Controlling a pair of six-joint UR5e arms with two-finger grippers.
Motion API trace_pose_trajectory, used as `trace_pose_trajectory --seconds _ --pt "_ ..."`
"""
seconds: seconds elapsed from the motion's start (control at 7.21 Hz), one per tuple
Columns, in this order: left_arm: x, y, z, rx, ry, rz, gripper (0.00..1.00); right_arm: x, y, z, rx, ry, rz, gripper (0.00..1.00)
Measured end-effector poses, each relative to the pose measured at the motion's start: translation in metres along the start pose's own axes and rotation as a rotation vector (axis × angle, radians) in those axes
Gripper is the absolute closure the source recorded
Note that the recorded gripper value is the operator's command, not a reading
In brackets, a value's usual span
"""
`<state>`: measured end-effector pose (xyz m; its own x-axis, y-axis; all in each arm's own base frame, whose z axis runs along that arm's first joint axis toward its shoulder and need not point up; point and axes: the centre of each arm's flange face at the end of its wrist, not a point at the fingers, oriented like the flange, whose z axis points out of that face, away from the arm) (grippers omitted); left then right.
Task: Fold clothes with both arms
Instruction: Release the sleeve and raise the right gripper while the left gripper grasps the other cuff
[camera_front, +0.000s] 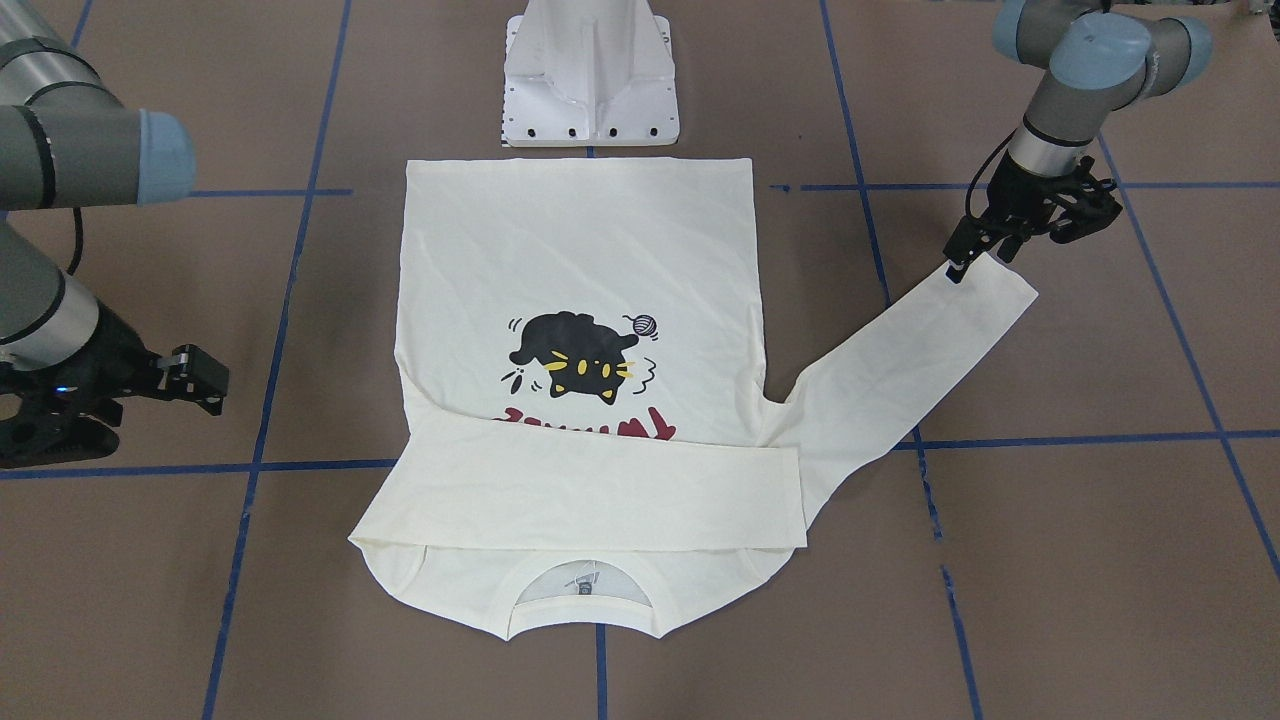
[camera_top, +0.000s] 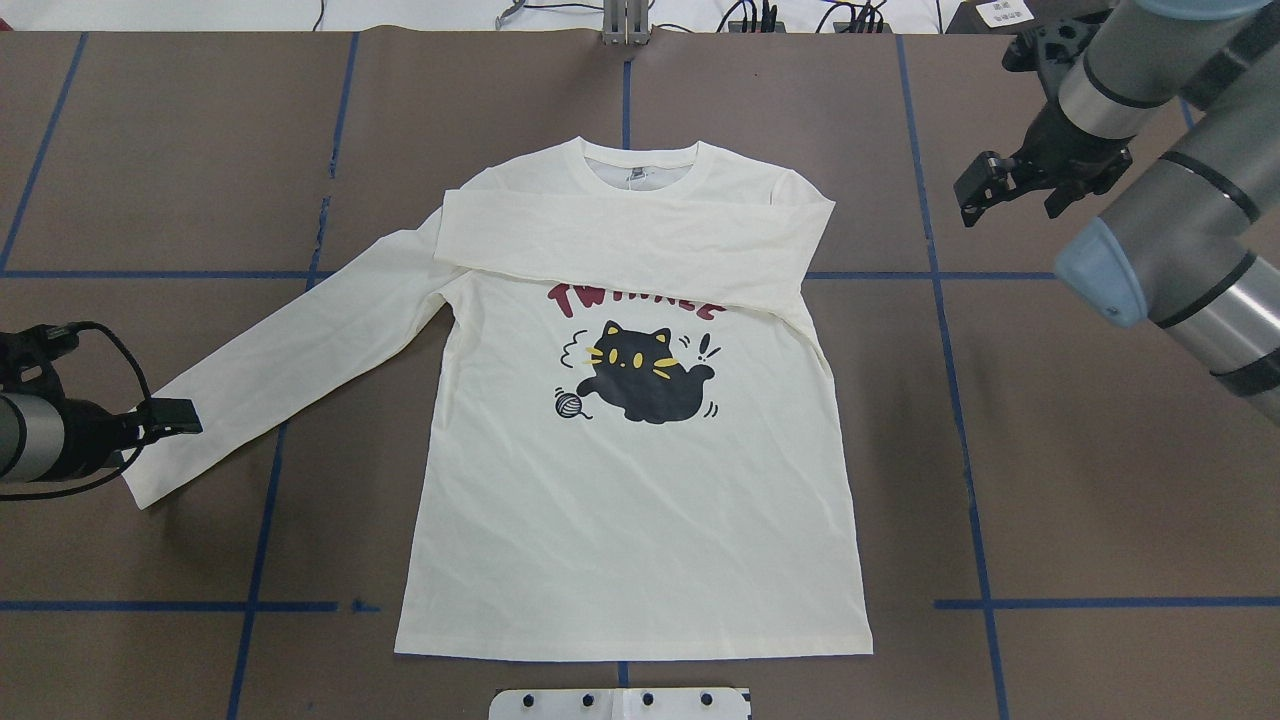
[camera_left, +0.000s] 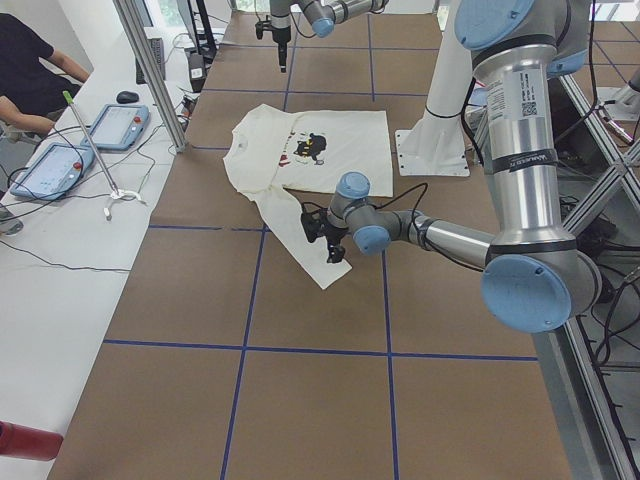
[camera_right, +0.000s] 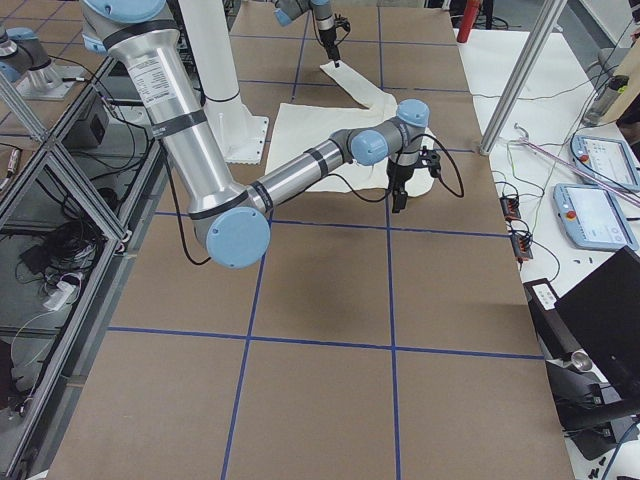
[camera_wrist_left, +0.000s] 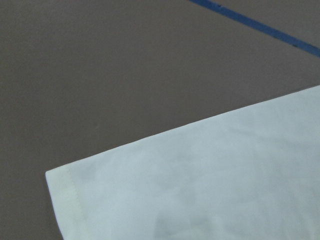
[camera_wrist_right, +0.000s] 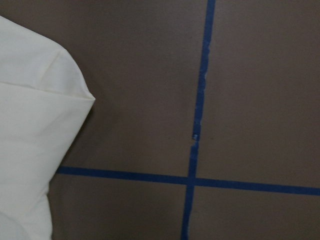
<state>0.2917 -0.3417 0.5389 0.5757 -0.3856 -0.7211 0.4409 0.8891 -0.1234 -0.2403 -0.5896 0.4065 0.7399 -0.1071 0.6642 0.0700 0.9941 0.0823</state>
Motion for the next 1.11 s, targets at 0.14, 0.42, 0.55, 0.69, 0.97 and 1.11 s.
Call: trace_pose_trajectory --seconds 0.14,0.42,0.55,0.69,0.97,1.11 --pt "-0.009 0.002 0.002 0.004 -0.018 -0.002 0.01 0.029 0.006 0.002 -0.012 0.003 -0.013 0.0" --pt "-0.026 0.002 0.009 0.008 -0.053 0.021 0.01 0.054 0.013 0.004 -0.03 -0.016 -0.013 0.0" --pt "-0.034 0.0 0.016 0.012 -0.072 0.03 0.01 0.058 0.013 0.003 -0.031 -0.02 -0.009 0.0" --pt "-0.039 -0.001 0.024 0.014 -0.087 0.031 0.03 0.062 0.013 0.0 -0.027 -0.022 -0.005 0.0" --pt "-0.043 -0.002 0.029 0.014 -0.097 0.031 0.1 0.066 0.012 -0.004 -0.023 -0.027 0.003 0.0" --pt "-0.041 -0.002 0.027 0.015 -0.093 0.03 0.18 0.068 0.012 -0.006 -0.024 -0.035 0.007 0.0"
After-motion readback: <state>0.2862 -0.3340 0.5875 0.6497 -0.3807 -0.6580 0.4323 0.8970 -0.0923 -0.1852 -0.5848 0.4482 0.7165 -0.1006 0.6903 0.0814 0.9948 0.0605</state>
